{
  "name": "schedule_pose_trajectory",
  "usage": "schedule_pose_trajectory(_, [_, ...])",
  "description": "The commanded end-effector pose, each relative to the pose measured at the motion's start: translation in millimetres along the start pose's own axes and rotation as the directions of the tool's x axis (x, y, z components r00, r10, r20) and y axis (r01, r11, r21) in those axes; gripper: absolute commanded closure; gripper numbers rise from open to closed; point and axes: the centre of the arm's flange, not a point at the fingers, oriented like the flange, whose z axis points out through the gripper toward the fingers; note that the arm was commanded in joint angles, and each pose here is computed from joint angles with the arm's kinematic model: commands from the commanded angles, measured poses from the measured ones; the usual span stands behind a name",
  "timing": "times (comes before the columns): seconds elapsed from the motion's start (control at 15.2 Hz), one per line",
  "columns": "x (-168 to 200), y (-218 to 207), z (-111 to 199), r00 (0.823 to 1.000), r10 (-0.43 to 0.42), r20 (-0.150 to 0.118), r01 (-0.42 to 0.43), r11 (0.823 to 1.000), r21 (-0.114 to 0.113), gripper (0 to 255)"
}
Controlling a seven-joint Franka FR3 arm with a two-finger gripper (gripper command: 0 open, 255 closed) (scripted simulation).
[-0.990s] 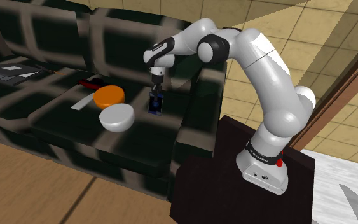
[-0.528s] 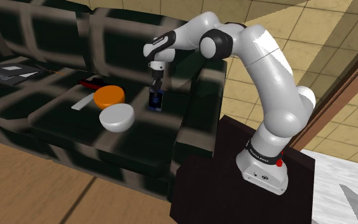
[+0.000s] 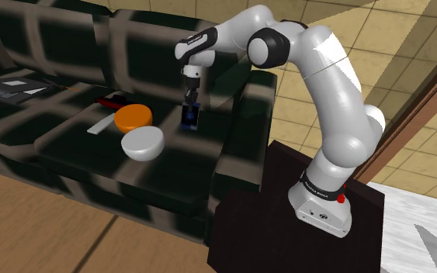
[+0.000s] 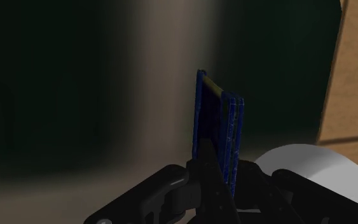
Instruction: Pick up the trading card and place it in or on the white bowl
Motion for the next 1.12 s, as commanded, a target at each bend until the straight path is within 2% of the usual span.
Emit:
schedule_pose_trajectory(0.0, [-0.4,-3.6,-10.2,1.0,0.0,0.0,0.0,1.0,0.0,255])
schedule_pose_trajectory(1.06, [-5.5,-31.0,-90.0,1.0,0.0,0.0,0.0,1.0,0.0,255])
